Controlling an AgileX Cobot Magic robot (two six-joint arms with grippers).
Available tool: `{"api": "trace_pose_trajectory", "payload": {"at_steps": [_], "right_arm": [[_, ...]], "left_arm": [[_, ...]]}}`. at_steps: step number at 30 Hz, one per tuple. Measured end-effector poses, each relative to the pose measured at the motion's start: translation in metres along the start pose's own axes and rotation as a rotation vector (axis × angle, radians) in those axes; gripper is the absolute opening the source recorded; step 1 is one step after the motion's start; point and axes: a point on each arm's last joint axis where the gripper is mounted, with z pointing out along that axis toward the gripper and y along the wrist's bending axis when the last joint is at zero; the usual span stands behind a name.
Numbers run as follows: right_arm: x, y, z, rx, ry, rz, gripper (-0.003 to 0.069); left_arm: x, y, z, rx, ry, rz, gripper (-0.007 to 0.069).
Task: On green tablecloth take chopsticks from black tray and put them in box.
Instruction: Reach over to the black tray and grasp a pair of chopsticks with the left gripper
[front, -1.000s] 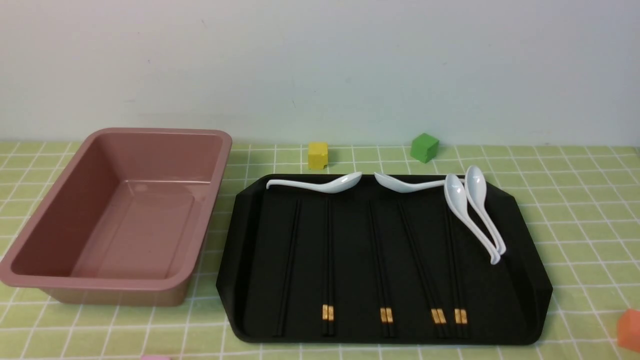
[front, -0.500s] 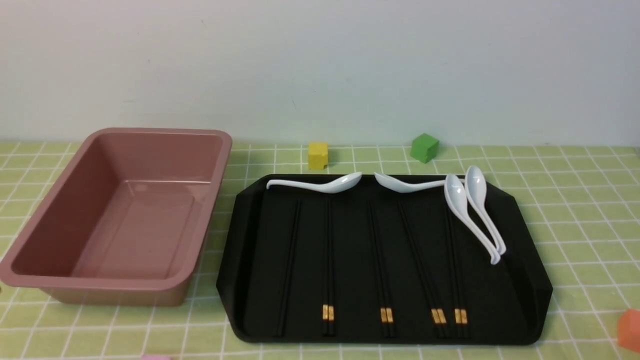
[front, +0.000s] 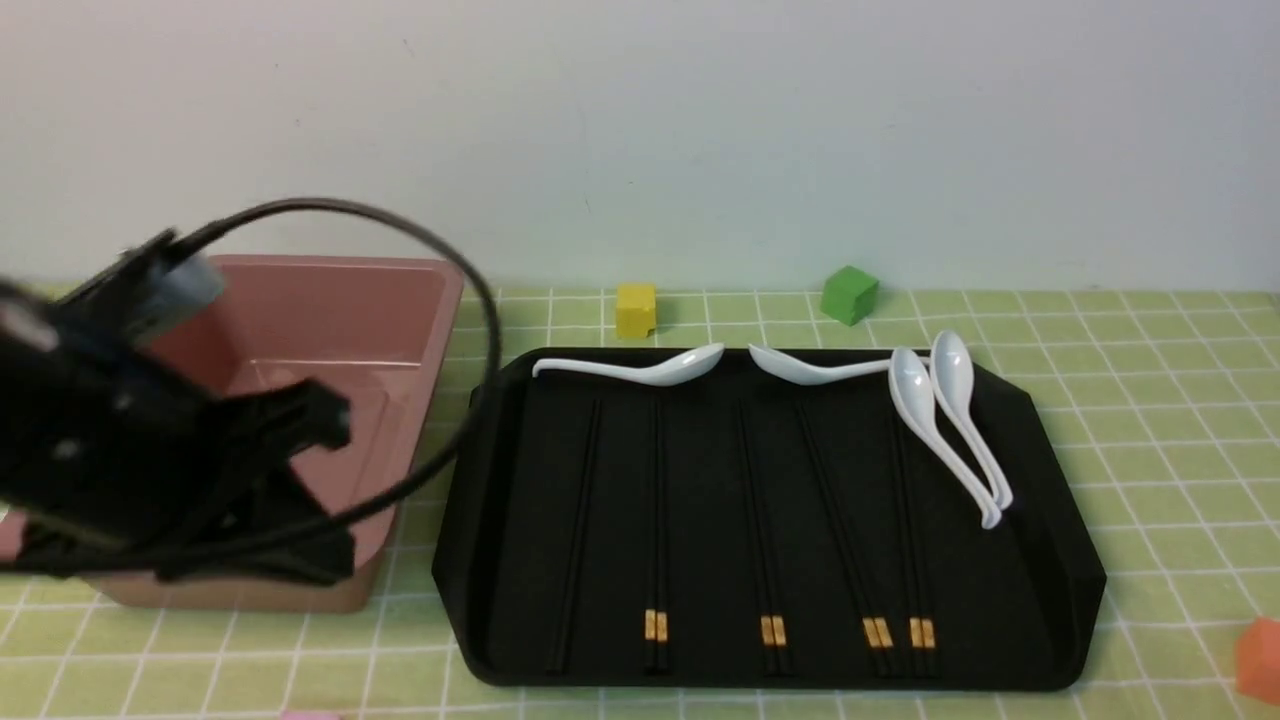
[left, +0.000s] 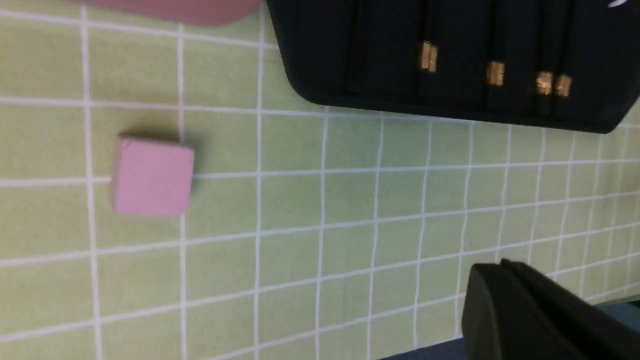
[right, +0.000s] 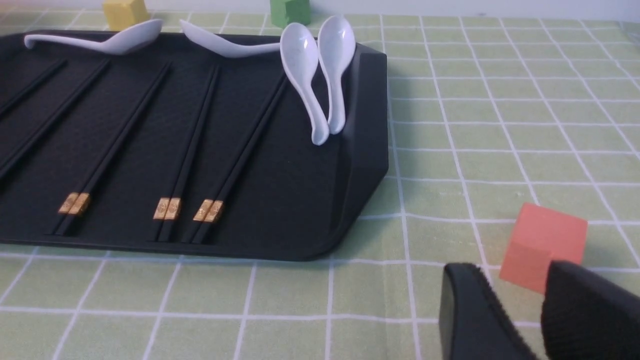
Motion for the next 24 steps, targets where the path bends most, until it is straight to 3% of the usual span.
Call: {"api": "trace_pose_trajectory", "payload": {"at_steps": [4,6,10,14,24], "right_arm": [[0.000,0.000,0.000,0.000,0.000,0.000,0.0240],[0.000,0.000,0.000,0.000,0.000,0.000,0.0240],[0.000,0.000,0.000,0.000,0.000,0.000,0.0240],[0.000,0.000,0.000,0.000,0.000,0.000,0.0240],[0.000,0.000,0.000,0.000,0.000,0.001,0.0240]], "left_arm": [[-0.022,-0.032,0.031,-0.049,0.068,0.038,-0.0013],[-0.029,-0.057,0.062,-0.136,0.119,0.094,-0.0013],[-0.035,-0.081,0.110,-0.307,0.163,0.154,-0.0004],[-0.045,-0.086,0.147,-0.443,0.180,0.187,0.0029],[-0.065,-0.076,0.220,-0.546,0.218,0.206,0.0195]]}}
